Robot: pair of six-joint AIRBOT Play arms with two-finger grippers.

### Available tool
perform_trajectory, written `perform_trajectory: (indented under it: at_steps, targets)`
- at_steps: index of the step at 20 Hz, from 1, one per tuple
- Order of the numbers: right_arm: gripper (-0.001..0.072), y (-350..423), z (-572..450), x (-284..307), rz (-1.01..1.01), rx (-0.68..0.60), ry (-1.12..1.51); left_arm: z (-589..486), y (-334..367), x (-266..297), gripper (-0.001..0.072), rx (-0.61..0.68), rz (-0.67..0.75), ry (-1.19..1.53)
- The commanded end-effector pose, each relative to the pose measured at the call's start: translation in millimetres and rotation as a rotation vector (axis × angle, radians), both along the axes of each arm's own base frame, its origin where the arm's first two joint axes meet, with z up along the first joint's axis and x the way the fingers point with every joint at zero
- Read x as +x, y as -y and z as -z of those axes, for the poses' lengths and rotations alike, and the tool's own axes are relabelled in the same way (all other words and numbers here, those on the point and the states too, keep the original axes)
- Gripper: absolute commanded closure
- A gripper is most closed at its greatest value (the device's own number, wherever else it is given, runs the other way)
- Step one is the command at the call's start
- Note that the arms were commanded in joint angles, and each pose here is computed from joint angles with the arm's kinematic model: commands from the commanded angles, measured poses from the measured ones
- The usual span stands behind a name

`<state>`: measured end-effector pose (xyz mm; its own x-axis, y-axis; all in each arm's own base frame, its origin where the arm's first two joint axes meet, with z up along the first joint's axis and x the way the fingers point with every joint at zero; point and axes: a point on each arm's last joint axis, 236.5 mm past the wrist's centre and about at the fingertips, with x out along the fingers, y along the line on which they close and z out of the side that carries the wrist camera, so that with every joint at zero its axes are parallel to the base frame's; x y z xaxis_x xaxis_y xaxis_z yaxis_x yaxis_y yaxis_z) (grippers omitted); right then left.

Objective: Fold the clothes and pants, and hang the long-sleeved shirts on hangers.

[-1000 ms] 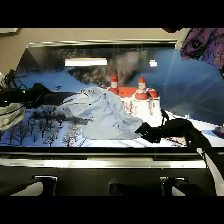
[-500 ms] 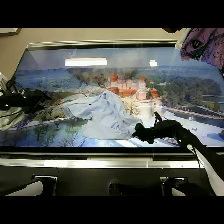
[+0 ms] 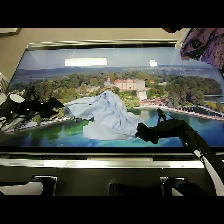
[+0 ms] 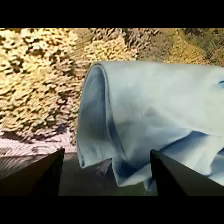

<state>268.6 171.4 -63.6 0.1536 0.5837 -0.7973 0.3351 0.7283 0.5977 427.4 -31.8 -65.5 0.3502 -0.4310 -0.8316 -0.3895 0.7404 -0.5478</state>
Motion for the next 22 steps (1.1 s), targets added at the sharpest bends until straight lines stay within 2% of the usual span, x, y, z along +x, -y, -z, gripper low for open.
perform_trajectory:
  at_steps: [1, 5, 6, 7, 9, 12, 15, 18, 20, 22]
  targets:
    - [0.0681, 2, -9, -6, -0.012, -0.008, 0.004, 18, 11, 21, 0.0092, 0.011, -0.027, 0.046]
    - [0.0681, 1, -18, -7, -0.019, -0.002, 0.028, 23, 26, 45, 0.0119, -0.023, -0.079, 0.112]
    - [0.0681, 2, -21, -4, -0.015, -0.005, 0.047, 24, 30, 48, 0.0293, -0.031, -0.086, 0.117]
    - [0.0681, 4, -25, -1, -0.015, -0.016, 0.070, 21, 32, 49, 0.0696, -0.034, -0.076, 0.130]
    - [0.0682, 11, -42, 17, -0.037, -0.065, 0.142, -6, 34, 60, 0.0690, -0.035, -0.029, 0.204]
    - [0.0682, 31, -115, 72, -0.058, -0.191, 0.363, -110, 14, 87, 0.0693, 0.008, -0.002, 0.424]
    - [0.0682, 44, -238, 112, -0.069, -0.282, 0.644, -255, -13, 86, 0.0693, 0.148, 0.047, 0.678]
    - [0.0681, 64, -359, 105, -0.058, -0.377, 0.881, -394, -36, 40, 0.0692, 0.380, 0.039, 0.908]
    - [0.0681, 81, -424, 78, -0.028, -0.442, 1.018, -464, -41, -8, 0.0692, 0.516, 0.022, 1.040]
    - [0.0681, 100, -472, 38, 0.018, -0.495, 1.121, -505, -38, -61, 0.0691, 0.599, 0.009, 1.122]
